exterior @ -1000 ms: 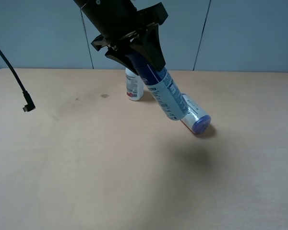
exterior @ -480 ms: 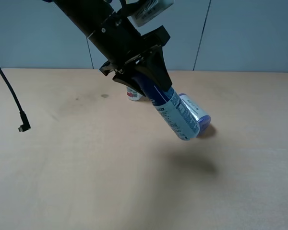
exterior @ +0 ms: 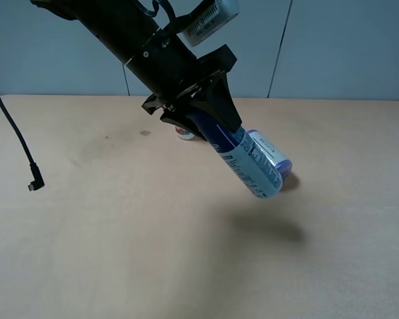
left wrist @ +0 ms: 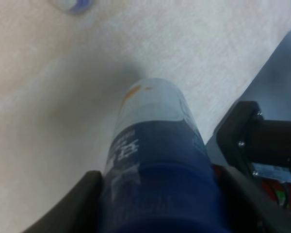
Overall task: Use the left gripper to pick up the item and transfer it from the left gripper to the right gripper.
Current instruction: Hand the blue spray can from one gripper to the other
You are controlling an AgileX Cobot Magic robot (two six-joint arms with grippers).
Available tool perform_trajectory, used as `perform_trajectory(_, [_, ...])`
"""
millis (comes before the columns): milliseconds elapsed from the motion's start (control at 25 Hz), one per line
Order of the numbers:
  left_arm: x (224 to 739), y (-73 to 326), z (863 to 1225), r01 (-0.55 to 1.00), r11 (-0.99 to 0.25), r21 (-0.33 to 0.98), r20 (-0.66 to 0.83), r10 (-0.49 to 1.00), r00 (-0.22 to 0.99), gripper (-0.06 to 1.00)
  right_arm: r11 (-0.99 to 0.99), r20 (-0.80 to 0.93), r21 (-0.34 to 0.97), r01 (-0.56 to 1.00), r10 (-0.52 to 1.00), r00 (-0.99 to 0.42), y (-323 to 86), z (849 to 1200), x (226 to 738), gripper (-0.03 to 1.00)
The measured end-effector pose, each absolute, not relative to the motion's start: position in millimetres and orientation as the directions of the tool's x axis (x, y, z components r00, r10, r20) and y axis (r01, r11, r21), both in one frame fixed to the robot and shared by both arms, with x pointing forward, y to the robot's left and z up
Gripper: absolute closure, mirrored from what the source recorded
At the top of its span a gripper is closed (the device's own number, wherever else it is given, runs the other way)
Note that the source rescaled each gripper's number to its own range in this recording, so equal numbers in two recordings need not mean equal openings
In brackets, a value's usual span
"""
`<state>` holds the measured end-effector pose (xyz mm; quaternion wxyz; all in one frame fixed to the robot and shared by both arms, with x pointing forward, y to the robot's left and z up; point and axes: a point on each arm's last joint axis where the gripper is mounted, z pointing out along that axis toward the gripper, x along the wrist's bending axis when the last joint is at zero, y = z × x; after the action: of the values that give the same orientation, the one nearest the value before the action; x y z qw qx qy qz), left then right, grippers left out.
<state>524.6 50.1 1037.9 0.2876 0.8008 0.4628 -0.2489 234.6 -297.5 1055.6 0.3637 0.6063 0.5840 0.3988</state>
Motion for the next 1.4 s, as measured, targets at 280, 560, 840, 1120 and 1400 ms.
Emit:
perform_trajectory(280, [525,49,1039,0.883,-0.404,0.239,-0.671,0.588,0.451,0.94,0.041,0.05,0.869,0.492,0.984,-0.171,-284,1081,256,-0.03])
perform_trajectory(560, [525,49,1039,0.881,-0.406,0.242,-0.67,0.587,0.454,0.94,0.201,0.075,0.854,0.48,0.865,-0.495,-258,1095,300,-0.03])
perform_trajectory(840, [525,49,1039,0.881,-0.406,0.242,-0.67,0.587,0.454,0.94,0.372,0.029,0.82,0.435,0.731,-0.681,-231,1086,333,-0.03])
perform_trajectory(1120, [525,49,1039,0.882,-0.406,0.242,-0.671,0.587,0.454,0.94,0.453,0.003,0.796,0.402,0.661,-0.75,-198,1069,366,-0.03])
perform_trajectory(1400, [525,49,1039,0.882,-0.406,0.242,-0.671,0.587,0.454,0.94,0.491,-0.026,0.778,0.391,0.648,-0.762,-170,1047,393,-0.03])
